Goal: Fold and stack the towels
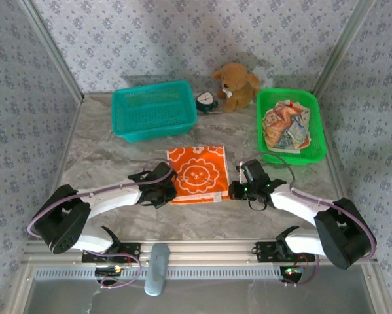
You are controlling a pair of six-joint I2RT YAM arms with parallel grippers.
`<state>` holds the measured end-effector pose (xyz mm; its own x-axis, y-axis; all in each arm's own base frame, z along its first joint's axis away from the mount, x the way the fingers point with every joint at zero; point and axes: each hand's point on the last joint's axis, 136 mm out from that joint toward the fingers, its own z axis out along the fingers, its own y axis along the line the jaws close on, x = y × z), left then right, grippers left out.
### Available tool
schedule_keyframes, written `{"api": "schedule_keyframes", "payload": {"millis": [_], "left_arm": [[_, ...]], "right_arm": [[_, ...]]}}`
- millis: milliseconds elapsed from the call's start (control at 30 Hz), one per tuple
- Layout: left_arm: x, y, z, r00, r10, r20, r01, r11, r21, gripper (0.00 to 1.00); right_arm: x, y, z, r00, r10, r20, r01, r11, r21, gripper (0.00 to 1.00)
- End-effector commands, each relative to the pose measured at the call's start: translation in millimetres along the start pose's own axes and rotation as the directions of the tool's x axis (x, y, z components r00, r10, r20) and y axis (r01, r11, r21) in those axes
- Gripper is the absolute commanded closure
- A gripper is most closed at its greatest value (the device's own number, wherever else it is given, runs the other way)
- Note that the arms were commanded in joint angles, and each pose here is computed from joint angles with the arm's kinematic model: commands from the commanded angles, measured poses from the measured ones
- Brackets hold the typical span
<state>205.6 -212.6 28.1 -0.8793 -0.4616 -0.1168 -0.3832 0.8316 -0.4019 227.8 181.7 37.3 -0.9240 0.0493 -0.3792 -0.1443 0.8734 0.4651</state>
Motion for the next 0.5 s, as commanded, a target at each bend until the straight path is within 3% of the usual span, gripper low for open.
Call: {"api": "schedule_keyframes", "payload": {"millis": [0, 467], "left_arm": [[-3, -12, -18, 1.000, -0.009, 0.008, 0.009, 1.000, 0.021, 1.00], [-18, -48, -85, 0.997, -0.007, 0.080, -0.004, 0.991, 0.137, 1.00]], "right_arm": [[-7, 3, -11, 1.000, 0.000, 0.022, 0.000, 1.000, 0.017, 1.00], [-37, 21, -52, 0.994, -0.020, 0.109, 0.021, 1.000, -0.005, 1.00]]}}
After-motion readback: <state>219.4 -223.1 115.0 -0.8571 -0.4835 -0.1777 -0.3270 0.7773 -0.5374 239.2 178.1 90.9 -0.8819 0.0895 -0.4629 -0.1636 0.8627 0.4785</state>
